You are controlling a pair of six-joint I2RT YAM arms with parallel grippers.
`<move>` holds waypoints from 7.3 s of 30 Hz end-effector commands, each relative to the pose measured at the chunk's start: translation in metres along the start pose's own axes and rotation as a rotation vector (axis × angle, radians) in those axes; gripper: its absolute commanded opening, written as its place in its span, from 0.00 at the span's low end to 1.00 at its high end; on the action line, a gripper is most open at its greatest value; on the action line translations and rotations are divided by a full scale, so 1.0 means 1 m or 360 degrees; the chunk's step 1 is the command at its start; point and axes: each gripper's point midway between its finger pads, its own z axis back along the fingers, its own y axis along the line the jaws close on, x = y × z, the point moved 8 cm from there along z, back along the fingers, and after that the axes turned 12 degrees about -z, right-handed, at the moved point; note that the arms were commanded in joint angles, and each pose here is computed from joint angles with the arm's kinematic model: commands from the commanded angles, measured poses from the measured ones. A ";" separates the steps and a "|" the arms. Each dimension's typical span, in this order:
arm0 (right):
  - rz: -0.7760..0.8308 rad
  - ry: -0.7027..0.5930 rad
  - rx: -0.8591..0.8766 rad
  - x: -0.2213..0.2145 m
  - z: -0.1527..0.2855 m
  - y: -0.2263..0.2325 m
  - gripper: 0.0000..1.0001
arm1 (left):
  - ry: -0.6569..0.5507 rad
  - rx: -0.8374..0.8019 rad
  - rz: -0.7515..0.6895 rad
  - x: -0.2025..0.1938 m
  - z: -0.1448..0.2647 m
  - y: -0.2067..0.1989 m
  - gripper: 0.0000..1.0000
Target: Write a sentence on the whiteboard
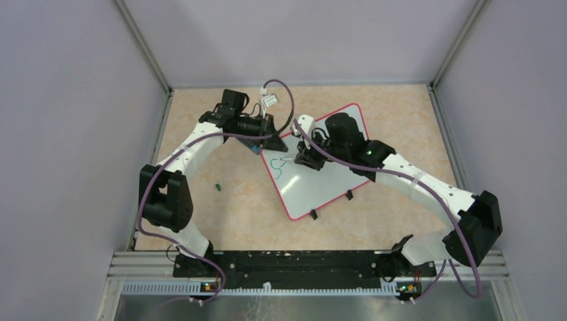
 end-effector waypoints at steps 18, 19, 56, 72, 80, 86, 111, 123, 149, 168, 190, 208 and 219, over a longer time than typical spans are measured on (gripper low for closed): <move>0.0024 0.0047 -0.0037 -0.021 0.012 0.004 0.00 | -0.0007 -0.0109 -0.0050 -0.001 -0.007 -0.006 0.00; 0.0032 0.0045 -0.0049 -0.020 0.013 0.003 0.00 | -0.0007 -0.0111 -0.0051 -0.001 -0.007 -0.006 0.00; 0.0092 -0.0056 -0.0152 0.008 0.018 -0.006 0.00 | -0.0002 -0.0118 -0.0055 -0.001 -0.009 -0.007 0.00; 0.0032 0.0061 -0.0145 -0.026 0.023 -0.006 0.00 | -0.0004 -0.0117 -0.0060 0.000 -0.009 -0.008 0.00; 0.0002 0.0082 -0.0089 -0.033 0.018 0.000 0.00 | -0.0005 -0.0118 -0.0060 0.000 -0.008 -0.008 0.00; 0.0019 0.0027 -0.0137 -0.016 0.019 -0.004 0.00 | -0.0003 -0.0115 -0.0058 -0.001 -0.009 -0.008 0.00; 0.0038 -0.0031 -0.0044 0.001 0.041 -0.003 0.00 | -0.0002 -0.0127 -0.0052 -0.002 -0.009 -0.008 0.00; -0.0019 -0.0048 -0.0162 -0.001 0.039 -0.016 0.00 | -0.0012 -0.0129 -0.0071 -0.001 -0.008 -0.011 0.00; -0.0031 0.0065 -0.0134 -0.021 0.025 -0.019 0.00 | -0.0008 -0.0126 -0.0068 -0.002 -0.009 -0.010 0.00; 0.0012 0.0076 -0.0292 -0.019 0.043 -0.030 0.00 | -0.0007 -0.0133 -0.0063 -0.002 -0.009 -0.010 0.00; -0.0021 0.0005 -0.0256 0.002 0.031 -0.034 0.00 | -0.0008 -0.0142 -0.0066 -0.002 -0.010 -0.010 0.00; -0.0006 0.0091 -0.0194 -0.014 0.025 -0.022 0.00 | -0.0007 -0.0141 -0.0064 -0.002 -0.010 -0.009 0.00; 0.0005 0.0020 -0.0158 -0.003 0.045 -0.013 0.00 | -0.0006 -0.0141 -0.0061 -0.002 -0.010 -0.009 0.00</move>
